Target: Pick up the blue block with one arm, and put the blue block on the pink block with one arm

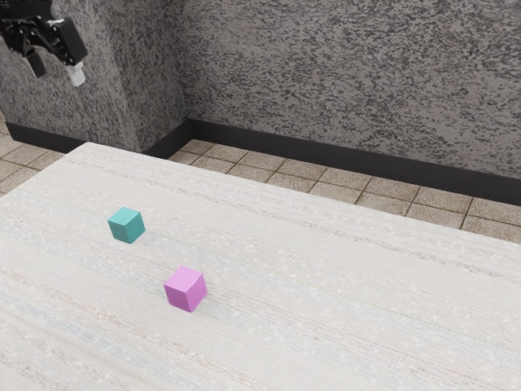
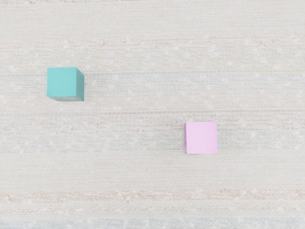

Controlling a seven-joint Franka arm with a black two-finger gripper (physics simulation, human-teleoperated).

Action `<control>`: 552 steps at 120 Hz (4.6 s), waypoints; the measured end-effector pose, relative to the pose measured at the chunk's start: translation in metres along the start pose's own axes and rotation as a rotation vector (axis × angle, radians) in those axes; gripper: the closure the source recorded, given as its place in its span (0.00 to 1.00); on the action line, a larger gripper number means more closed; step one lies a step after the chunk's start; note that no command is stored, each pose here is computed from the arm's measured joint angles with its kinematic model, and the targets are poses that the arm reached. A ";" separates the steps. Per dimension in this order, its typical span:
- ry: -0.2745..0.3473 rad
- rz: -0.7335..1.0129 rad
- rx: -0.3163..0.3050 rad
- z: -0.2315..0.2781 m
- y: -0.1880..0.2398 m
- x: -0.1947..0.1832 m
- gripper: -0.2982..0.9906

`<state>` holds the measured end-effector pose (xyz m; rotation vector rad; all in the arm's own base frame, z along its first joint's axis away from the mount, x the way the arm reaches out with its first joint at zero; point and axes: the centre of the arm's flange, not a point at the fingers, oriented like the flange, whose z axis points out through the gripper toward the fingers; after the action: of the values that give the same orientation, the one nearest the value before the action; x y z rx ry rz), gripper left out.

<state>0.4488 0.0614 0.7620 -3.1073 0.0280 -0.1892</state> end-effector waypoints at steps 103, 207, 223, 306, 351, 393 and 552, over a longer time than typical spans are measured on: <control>-0.192 -0.167 0.197 0.313 -0.165 0.036 0.23; -0.084 0.008 0.099 0.478 -0.181 0.108 0.23; -0.080 0.037 0.081 0.496 -0.175 0.123 0.23; -0.089 0.040 0.019 0.524 -0.175 0.126 0.45; -0.118 0.080 -0.025 0.472 -0.119 0.099 0.49; -0.126 0.139 -0.058 0.449 -0.038 0.088 0.48; -0.195 0.050 -0.071 0.428 0.090 0.037 0.32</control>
<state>0.5356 -0.0173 0.3395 -3.1748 0.1094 0.1183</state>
